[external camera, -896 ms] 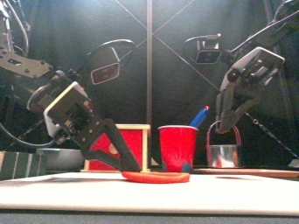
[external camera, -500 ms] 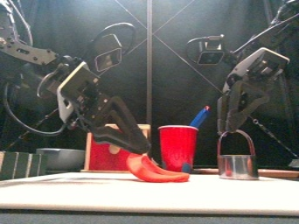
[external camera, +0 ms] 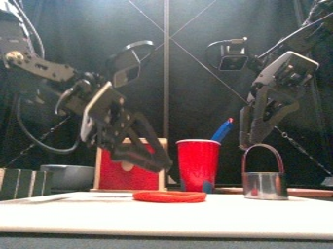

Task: Get the cutter from the drawer then cut the dough then place the extra dough in the bowl
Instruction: Place the extra dough in the bowl

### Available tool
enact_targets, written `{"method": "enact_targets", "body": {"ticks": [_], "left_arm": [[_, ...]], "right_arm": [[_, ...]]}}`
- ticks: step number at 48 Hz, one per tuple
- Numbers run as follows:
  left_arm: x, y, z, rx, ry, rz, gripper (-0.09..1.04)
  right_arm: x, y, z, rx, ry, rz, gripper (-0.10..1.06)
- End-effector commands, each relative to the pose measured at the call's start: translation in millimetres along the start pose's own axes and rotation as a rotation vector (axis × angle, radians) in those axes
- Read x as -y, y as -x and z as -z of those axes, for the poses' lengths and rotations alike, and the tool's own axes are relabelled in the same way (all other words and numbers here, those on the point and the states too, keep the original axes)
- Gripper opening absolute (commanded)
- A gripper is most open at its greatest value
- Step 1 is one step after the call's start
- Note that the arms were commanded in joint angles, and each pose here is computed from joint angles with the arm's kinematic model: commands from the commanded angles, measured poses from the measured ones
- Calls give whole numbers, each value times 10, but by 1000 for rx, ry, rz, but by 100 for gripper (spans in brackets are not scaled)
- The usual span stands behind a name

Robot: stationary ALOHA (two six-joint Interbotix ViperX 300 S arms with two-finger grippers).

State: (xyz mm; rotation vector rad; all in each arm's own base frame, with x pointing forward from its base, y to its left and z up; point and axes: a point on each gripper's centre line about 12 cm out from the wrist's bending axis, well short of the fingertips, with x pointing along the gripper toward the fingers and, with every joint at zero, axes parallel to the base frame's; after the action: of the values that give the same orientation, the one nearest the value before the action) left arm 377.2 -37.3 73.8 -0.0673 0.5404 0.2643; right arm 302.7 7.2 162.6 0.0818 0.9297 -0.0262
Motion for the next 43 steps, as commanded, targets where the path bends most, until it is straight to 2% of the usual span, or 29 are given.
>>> {"method": "enact_targets", "body": {"ticks": [1, 11, 21, 29, 35, 43], "left_arm": [[98, -19, -95, 5, -48, 66, 82], [111, -7, -119, -3, -54, 82, 82], [-1, -96, -24, -47, -21, 42, 81], [32, -85, 20, -97, -28, 70, 79], [65, -79, 58, -132, -48, 98, 75], [80, -76, 71, -138, -54, 105, 65]], "right_arm": [[-19, 37, -103, 35, -9, -8, 82], [-21, 0, -115, 27, -12, -8, 82], [-29, 5, -133, 31, -15, -10, 82], [-27, 13, -164, 39, -13, -10, 82], [0, -12, -141, 27, -18, -3, 82], [0, -66, -124, 6, -22, -3, 82]]}}
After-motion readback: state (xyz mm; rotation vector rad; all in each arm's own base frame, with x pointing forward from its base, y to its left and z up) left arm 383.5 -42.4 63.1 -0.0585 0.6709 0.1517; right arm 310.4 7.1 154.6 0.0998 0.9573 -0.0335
